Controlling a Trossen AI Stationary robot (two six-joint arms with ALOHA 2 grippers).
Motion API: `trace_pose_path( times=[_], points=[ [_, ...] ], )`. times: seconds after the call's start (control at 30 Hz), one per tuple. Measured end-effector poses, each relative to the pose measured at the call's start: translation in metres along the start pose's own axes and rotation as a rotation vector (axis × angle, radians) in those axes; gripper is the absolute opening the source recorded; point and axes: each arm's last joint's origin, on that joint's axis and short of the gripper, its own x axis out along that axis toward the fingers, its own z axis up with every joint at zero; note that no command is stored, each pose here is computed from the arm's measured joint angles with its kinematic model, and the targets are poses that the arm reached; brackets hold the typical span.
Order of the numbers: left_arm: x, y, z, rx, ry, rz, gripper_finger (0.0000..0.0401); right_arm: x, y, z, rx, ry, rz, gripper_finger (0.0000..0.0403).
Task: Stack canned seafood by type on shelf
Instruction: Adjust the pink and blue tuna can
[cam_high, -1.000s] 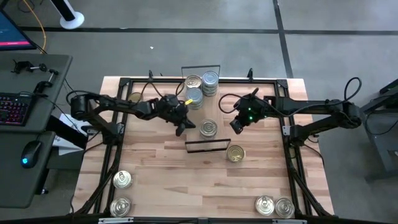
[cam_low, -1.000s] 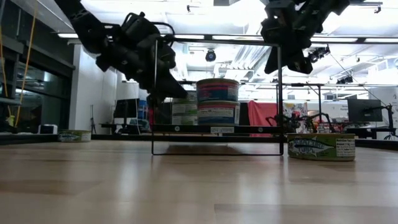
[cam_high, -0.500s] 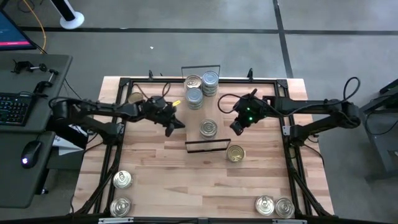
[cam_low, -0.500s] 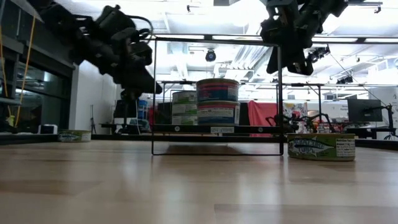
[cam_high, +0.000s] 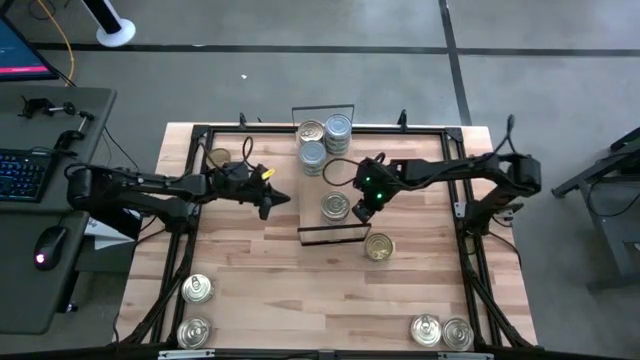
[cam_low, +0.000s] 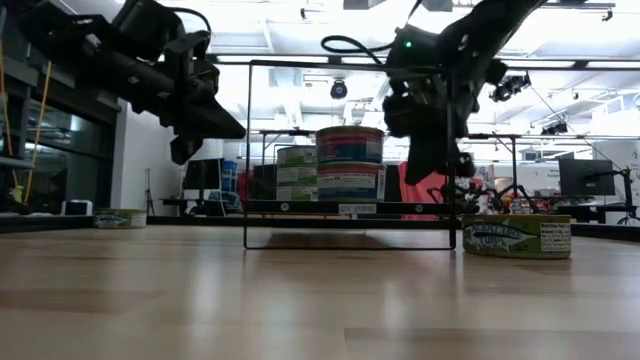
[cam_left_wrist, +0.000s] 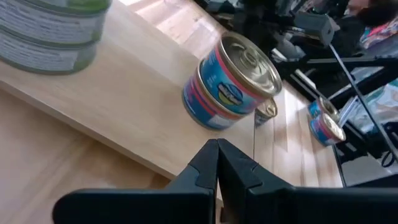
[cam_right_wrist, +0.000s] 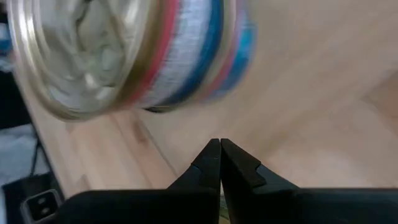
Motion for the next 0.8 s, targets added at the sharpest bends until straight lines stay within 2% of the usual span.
trace_pose_path(
  times=[0.37, 0.7, 0.8],
  points=[
    [0.003, -0.02, -0.013, 0.001, -0.013, 0.033, 0.0, 0.026, 0.012, 0.003, -0.046, 0.011, 0.128, 0.0],
    [0.02, -0.015, -0.02, 0.007, -0.008, 0.054, 0.0, 0.024, 0.025, 0.016, -0.04, -0.117, 0.245, 0.0],
    [0.028, -0.011, -0.026, 0.019, 0.025, 0.06, 0.0, 0.023, 0.024, 0.019, -0.03, -0.167, 0.222, 0.0]
  ],
)
